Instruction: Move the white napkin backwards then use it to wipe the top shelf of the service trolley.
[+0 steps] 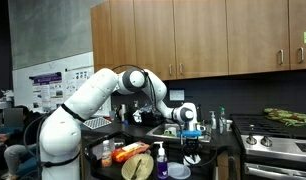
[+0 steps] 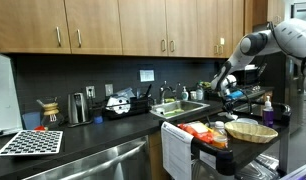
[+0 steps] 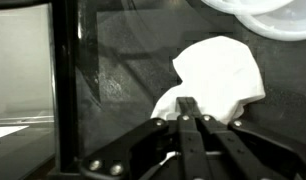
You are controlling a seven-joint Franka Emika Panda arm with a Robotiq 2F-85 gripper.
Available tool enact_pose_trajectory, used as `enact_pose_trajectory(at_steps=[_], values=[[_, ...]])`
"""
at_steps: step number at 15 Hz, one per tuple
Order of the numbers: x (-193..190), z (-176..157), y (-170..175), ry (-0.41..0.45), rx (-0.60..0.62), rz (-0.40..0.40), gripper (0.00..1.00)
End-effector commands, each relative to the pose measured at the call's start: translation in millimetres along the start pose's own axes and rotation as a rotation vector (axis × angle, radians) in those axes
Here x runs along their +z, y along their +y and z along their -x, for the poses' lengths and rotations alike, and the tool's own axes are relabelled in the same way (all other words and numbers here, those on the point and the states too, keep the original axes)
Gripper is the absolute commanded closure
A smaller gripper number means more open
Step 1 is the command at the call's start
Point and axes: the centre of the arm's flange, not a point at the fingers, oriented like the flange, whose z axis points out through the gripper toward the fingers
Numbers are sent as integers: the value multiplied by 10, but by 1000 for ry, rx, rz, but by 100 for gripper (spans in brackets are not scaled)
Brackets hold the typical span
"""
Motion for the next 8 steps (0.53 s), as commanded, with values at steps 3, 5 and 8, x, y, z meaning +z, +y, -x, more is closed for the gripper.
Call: enact_pose_trajectory(at_steps=[3,5,8], values=[[43,-506,-9,12,-13,2,100],[8,-599,24,16,-12,0,100],[-69,-741,86,33,-14,8,100]])
